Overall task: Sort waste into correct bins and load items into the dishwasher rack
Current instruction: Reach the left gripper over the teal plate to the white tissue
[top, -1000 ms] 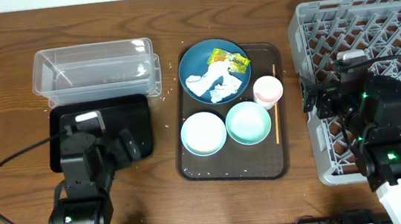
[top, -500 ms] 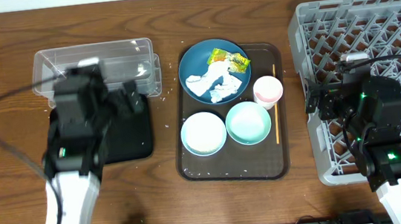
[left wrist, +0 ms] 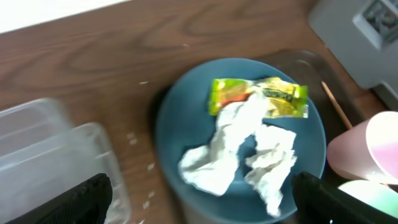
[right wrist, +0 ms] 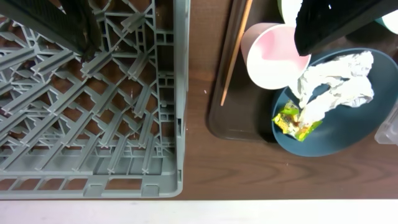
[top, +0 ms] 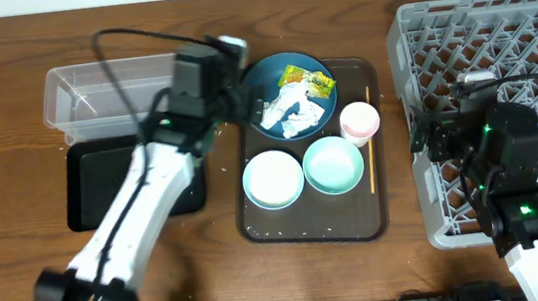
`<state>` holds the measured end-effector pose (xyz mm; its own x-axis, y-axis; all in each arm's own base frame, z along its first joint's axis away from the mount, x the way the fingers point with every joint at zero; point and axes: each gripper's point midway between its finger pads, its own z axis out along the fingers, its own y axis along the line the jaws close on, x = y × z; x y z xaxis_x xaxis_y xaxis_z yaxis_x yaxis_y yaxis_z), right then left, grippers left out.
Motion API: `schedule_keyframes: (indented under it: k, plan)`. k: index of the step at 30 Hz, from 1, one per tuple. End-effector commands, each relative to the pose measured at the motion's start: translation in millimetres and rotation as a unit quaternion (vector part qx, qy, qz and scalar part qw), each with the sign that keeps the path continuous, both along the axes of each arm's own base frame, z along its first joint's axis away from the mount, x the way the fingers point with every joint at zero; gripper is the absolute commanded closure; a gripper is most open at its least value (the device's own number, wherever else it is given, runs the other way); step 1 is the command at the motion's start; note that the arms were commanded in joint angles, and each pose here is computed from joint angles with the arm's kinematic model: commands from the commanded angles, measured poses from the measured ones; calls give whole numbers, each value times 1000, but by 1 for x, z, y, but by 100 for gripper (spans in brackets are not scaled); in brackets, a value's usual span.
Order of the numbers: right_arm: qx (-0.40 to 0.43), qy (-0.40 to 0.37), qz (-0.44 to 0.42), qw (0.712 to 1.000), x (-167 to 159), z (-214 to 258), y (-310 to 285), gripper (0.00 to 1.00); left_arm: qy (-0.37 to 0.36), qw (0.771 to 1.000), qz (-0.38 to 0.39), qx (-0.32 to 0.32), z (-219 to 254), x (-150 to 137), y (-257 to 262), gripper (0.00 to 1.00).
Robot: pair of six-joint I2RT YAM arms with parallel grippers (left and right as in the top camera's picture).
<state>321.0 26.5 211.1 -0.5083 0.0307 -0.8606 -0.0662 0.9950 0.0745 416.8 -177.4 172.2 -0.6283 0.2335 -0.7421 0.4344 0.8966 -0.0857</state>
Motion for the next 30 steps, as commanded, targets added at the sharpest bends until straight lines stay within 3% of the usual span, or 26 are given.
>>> schedule_keyframes:
  k: [1,11,25,28,30]
  plan:
    - [3,-10,-9,1000,3,10,-2,1,-2,999,-34,7,-14,5,-25,5]
    - [3,-9,-9,1000,2,10,-2,1,22,998,-60,16,-79,19,-58,5]
    - [3,-9,-9,1000,2,10,-2,1,87,995,-42,28,-144,16,-56,6]
    - [3,-9,-9,1000,2,10,-2,1,96,994,-41,32,-153,15,-54,18]
    - [3,-8,-9,1000,2,9,-2,1,96,994,-41,32,-153,15,-54,36]
